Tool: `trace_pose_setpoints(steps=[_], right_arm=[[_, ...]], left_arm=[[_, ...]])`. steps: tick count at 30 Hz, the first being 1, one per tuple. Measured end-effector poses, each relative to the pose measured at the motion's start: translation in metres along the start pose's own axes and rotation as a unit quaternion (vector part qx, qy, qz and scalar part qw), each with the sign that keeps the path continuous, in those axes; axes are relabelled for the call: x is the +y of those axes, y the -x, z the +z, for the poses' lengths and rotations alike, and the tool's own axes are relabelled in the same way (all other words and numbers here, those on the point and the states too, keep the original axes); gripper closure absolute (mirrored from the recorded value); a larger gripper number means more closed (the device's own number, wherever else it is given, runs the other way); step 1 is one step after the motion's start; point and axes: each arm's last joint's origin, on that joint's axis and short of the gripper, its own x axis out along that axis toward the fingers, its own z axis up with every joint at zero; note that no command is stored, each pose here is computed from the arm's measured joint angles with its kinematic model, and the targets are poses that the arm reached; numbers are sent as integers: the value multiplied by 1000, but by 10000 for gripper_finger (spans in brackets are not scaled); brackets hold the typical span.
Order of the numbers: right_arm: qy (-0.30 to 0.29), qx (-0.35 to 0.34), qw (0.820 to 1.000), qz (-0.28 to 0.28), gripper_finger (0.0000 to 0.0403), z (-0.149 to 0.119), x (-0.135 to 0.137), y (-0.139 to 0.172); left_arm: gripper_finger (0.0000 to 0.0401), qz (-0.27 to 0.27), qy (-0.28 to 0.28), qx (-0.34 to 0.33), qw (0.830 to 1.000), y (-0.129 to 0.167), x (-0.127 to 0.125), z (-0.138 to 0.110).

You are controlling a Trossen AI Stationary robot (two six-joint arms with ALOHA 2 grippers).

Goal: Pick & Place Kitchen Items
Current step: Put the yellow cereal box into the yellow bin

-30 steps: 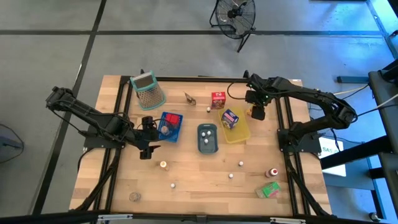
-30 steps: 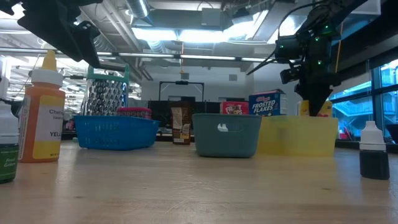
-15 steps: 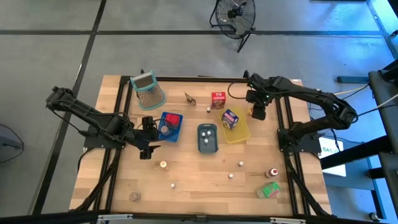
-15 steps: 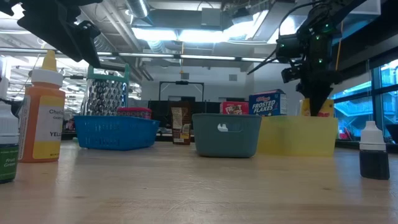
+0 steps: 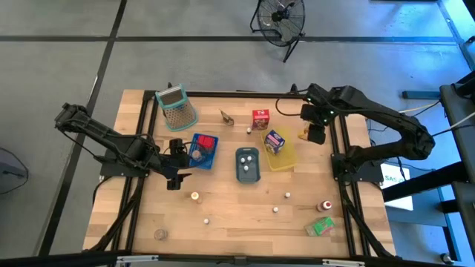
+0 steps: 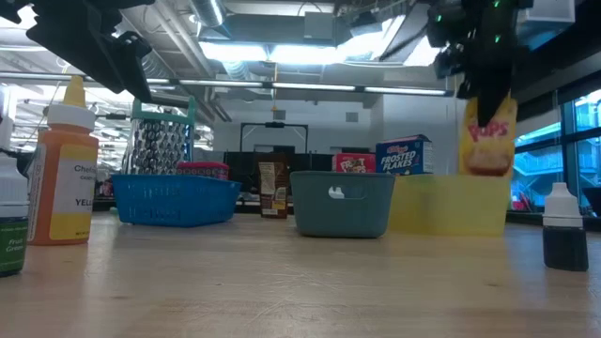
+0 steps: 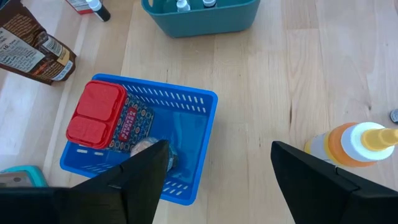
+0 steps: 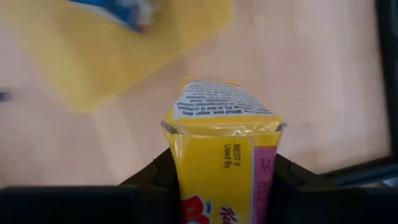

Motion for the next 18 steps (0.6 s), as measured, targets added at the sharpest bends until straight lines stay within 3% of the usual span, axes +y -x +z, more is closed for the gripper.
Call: trace_pose_setpoints(steps=[8, 18], right_arm=[[21, -36, 997, 71, 268, -5, 32, 32], [81, -95, 987, 100, 268, 8, 73, 36]], left_arm=[[122, 0, 9, 0, 1000, 0, 0, 0], [122, 0, 10, 0, 1000, 0, 0, 0]])
